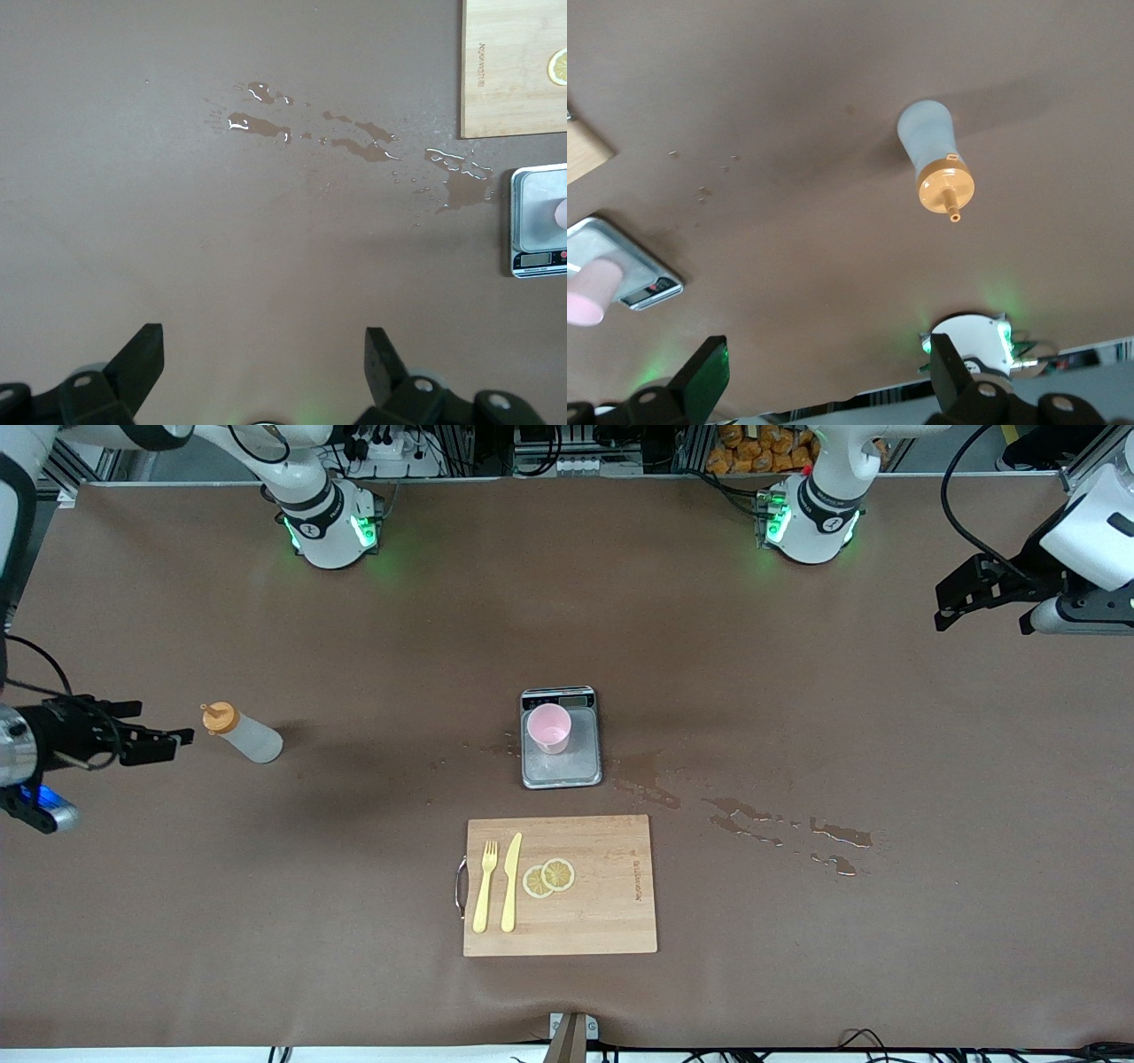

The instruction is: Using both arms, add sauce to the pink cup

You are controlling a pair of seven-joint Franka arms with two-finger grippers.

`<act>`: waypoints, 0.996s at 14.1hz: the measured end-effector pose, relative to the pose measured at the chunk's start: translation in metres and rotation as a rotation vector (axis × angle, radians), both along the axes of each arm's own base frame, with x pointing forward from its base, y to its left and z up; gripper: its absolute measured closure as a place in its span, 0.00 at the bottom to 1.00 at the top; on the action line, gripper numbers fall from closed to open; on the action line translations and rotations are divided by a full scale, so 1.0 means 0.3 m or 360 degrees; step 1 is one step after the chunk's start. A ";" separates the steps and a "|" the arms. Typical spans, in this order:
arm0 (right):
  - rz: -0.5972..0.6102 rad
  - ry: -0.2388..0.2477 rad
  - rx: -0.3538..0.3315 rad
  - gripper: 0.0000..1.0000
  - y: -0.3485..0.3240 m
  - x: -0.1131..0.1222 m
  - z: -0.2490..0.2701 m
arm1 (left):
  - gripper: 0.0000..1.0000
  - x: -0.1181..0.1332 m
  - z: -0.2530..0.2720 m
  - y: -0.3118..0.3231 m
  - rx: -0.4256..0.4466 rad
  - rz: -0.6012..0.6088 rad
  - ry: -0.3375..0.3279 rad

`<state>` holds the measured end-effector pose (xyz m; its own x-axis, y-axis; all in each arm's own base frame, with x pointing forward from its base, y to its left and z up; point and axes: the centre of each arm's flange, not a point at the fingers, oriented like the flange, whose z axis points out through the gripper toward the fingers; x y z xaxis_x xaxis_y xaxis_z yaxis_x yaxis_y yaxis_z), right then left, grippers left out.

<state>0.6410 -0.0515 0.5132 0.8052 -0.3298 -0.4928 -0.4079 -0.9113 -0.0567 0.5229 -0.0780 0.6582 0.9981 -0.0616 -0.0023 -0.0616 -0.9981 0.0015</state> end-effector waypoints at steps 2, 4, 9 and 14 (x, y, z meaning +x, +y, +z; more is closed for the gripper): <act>0.0144 -0.0138 0.0023 0.00 0.036 -0.044 0.141 | 0.00 0.000 0.000 0.000 0.0000 0.0000 0.0000; 0.0295 -0.0304 0.0034 0.00 0.030 -0.078 0.241 | 0.00 0.000 0.000 0.000 0.0000 0.0001 0.0000; 0.0451 -0.0606 -0.0052 0.00 0.062 -0.205 0.372 | 0.00 0.000 0.001 -0.001 0.0000 0.0001 -0.0001; 0.0517 -0.0772 -0.0126 0.00 0.143 -0.364 0.472 | 0.00 0.000 0.000 -0.001 0.0000 0.0000 0.0000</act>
